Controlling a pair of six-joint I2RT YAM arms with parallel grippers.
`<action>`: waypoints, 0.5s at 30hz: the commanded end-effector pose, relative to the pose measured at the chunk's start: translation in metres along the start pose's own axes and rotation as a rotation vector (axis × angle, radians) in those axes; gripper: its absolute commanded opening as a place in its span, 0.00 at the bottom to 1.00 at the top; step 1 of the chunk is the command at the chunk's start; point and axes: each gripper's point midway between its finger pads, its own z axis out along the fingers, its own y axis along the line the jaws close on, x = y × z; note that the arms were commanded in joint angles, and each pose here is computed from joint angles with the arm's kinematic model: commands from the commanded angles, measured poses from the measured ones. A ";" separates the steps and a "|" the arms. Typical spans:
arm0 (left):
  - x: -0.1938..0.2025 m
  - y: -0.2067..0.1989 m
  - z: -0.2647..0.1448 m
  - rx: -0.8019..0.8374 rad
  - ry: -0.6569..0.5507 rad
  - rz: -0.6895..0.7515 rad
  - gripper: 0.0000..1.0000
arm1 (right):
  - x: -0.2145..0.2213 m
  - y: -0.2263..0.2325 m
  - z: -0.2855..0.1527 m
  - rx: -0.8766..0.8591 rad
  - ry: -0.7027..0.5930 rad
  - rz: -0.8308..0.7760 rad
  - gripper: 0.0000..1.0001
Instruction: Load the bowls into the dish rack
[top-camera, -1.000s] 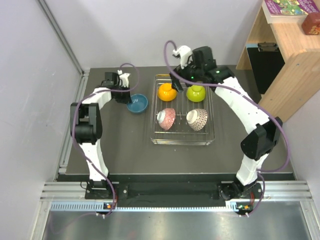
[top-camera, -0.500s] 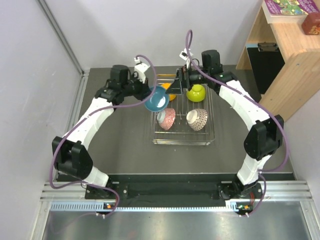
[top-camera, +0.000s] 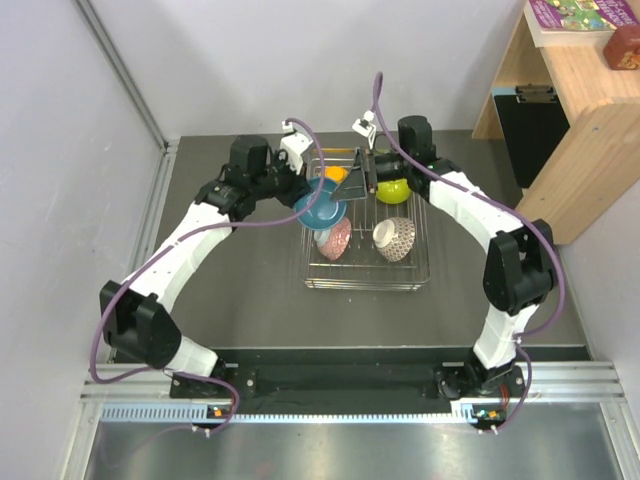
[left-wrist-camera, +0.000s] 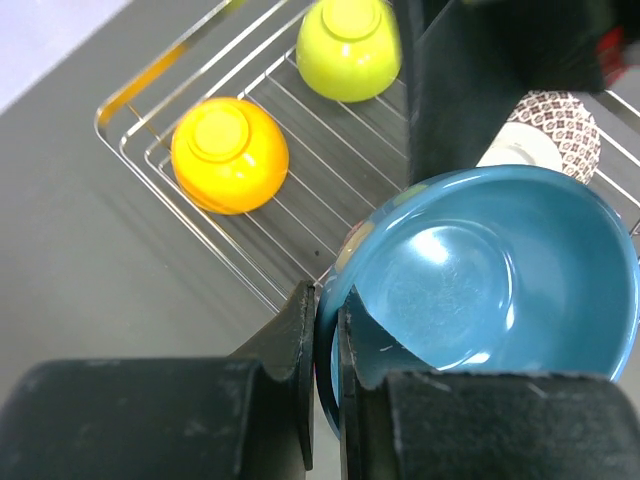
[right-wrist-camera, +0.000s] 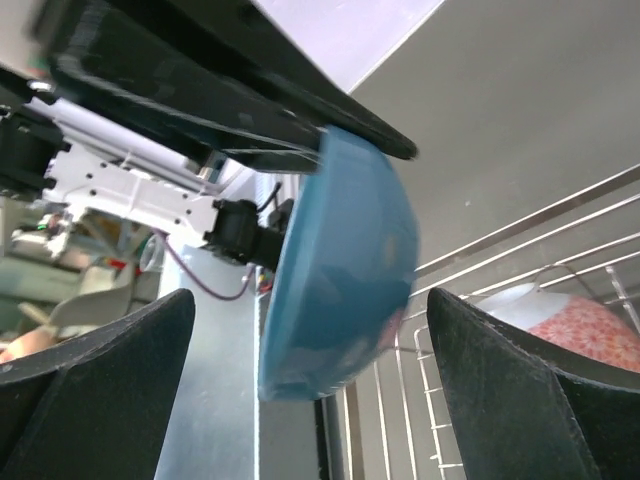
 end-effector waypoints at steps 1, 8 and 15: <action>-0.043 -0.006 -0.022 -0.038 -0.139 0.092 0.00 | -0.001 0.007 0.000 -0.116 0.006 0.006 0.95; -0.048 -0.019 -0.023 -0.045 -0.154 0.143 0.00 | 0.001 0.009 0.002 -0.174 0.013 0.009 0.88; -0.041 -0.022 -0.016 -0.049 -0.136 0.161 0.00 | 0.005 0.035 -0.004 -0.279 0.032 0.036 0.63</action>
